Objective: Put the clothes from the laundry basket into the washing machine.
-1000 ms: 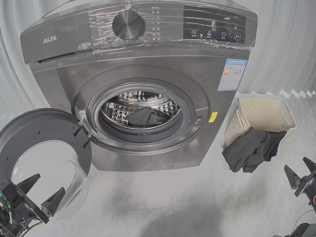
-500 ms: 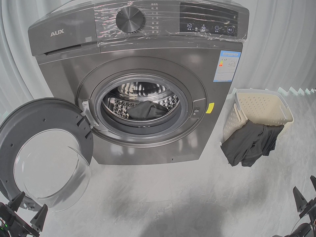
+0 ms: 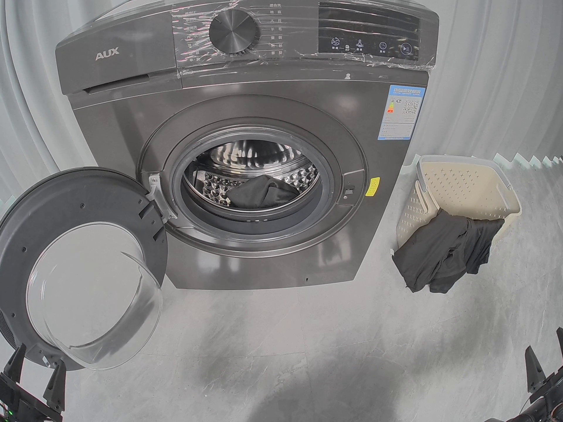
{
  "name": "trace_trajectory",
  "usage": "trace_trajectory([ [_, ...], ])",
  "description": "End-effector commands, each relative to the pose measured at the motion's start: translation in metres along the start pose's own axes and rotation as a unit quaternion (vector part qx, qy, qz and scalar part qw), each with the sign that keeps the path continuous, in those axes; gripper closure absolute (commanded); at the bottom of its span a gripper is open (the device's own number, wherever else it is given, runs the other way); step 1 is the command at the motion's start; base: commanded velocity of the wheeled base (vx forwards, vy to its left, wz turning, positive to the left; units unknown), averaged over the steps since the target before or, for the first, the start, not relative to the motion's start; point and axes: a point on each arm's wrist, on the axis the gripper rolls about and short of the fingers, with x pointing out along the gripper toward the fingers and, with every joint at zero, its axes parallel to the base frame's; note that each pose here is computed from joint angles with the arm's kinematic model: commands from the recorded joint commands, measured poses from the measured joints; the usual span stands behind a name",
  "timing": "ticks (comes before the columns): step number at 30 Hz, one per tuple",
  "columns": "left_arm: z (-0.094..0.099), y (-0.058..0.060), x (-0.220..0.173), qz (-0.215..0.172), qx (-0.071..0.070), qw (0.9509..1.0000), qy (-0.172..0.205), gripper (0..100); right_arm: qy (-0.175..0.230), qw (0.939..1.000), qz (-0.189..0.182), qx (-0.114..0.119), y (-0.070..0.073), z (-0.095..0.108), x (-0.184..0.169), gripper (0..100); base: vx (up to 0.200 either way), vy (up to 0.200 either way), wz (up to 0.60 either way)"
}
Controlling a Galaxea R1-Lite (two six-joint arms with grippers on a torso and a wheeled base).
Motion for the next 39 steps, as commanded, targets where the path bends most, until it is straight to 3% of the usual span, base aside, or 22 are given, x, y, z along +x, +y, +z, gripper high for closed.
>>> trace_trajectory([
  [1, -0.007, -0.0008, -0.0072, 0.053, 0.05, 0.9966, -0.039, 0, 0.013, 0.9996, 0.02, -0.016, 0.0007, -0.0084, -0.0016, 0, 0.0, 0.0, 0.0],
  [6, -0.0073, -0.0008, -0.0074, 0.046, 0.036, 0.9977, -0.034, 0, 0.008, 0.9996, 0.023, -0.012, 0.0009, -0.0084, -0.0014, 0, 0.0, 0.0, 0.0],
  [9, -0.0081, -0.0006, -0.0078, 0.051, 0.065, 0.9963, -0.024, 0, 0.009, 1.0, 0.004, 0.002, -0.0001, -0.0086, -0.0013, 0, 0.0, 0.0, 0.0],
  [11, -0.008, -0.0009, -0.0079, 0.045, 0.066, 0.9965, -0.023, 0, 0.01, 1.0, 0.002, 0.0, 0.0, -0.0085, -0.0012, 0, 0.0, 0.0, 0.0],
  [13, -0.0082, -0.0012, -0.0076, 0.038, 0.064, 0.9969, -0.026, 0, 0.01, 0.9999, 0.004, -0.004, 0.0001, -0.0085, -0.0012, 0, 0.0, 0.0, 0.0],
  [14, -0.0128, -0.0032, -0.0064, -0.017, 0.037, 0.9992, -0.007, 0, 0.011, 0.9998, 0.014, -0.011, 0.0004, -0.0085, -0.0016, 0, 0.0, 0.0, 0.0],
  [15, -0.0133, -0.0038, -0.0059, -0.034, 0.025, 0.9991, 0.004, 0, 0.011, 0.9997, 0.02, -0.01, 0.0007, -0.0083, -0.0017, 0, 0.0, 0.0, 0.0],
  [17, -0.0136, -0.0037, -0.0062, -0.032, 0.025, 0.9992, 0.005, 0, 0.01, 0.9996, 0.022, -0.011, 0.0008, -0.0085, -0.0015, 0, 0.0, 0.0, 0.0],
  [18, -0.014, -0.003, -0.0068, -0.016, 0.032, 0.9994, -0.001, 0, 0.008, 0.9996, 0.022, -0.014, 0.001, -0.0082, -0.0012, 0, 0.0, 0.0, 0.0],
  [25, -0.0139, -0.003, -0.0067, -0.017, 0.027, 0.9995, 0.0, 0, 0.007, 0.9995, 0.025, -0.016, 0.0009, -0.0083, -0.0014, 0, 0.0, 0.0, 0.0],
  [34, -0.0139, -0.003, -0.0067, -0.017, 0.026, 0.9995, 0.0, 0, 0.008, 0.9996, 0.022, -0.013, 0.001, -0.0084, -0.0014, 0, 0.0, -0.2, 0.0],
  [39, -0.0139, -0.003, -0.0067, -0.017, 0.025, 0.9995, 0.0, 0, 0.008, 0.9996, 0.022, -0.014, 0.0008, -0.0084, -0.0014, 0, 0.0, 0.0, 0.0],
])
